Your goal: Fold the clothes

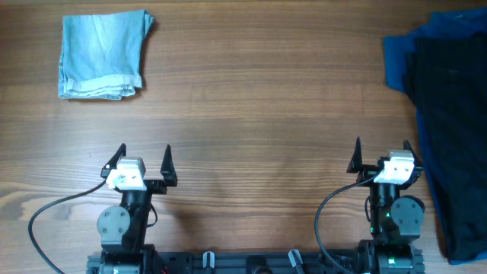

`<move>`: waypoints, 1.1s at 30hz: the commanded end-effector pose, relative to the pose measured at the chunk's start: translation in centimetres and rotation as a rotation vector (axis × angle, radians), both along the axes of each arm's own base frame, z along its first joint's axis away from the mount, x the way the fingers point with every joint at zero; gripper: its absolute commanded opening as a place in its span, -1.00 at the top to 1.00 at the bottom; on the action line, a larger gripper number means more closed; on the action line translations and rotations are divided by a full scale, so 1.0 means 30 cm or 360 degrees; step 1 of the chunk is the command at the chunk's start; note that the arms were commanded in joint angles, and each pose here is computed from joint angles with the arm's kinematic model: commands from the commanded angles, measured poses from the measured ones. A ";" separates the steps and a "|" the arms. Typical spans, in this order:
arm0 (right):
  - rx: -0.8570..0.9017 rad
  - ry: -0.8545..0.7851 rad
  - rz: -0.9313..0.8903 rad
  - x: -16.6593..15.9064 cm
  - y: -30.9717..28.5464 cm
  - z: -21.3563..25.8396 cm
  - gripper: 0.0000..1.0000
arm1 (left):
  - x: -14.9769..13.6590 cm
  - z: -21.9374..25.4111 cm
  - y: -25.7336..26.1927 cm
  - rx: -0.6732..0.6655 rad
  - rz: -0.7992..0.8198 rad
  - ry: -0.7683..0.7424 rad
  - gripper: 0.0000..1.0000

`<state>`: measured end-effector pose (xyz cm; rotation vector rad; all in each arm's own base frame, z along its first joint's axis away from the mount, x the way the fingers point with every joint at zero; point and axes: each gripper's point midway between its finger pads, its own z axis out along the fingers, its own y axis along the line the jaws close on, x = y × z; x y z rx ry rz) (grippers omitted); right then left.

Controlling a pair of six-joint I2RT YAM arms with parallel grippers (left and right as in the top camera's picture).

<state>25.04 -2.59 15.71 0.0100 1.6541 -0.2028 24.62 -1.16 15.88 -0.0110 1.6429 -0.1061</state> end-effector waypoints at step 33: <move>0.0243 -0.0359 0.0591 -0.077 0.211 0.446 -0.99 | -0.001 -0.006 -0.014 0.0025 -0.0038 0.0002 -1.00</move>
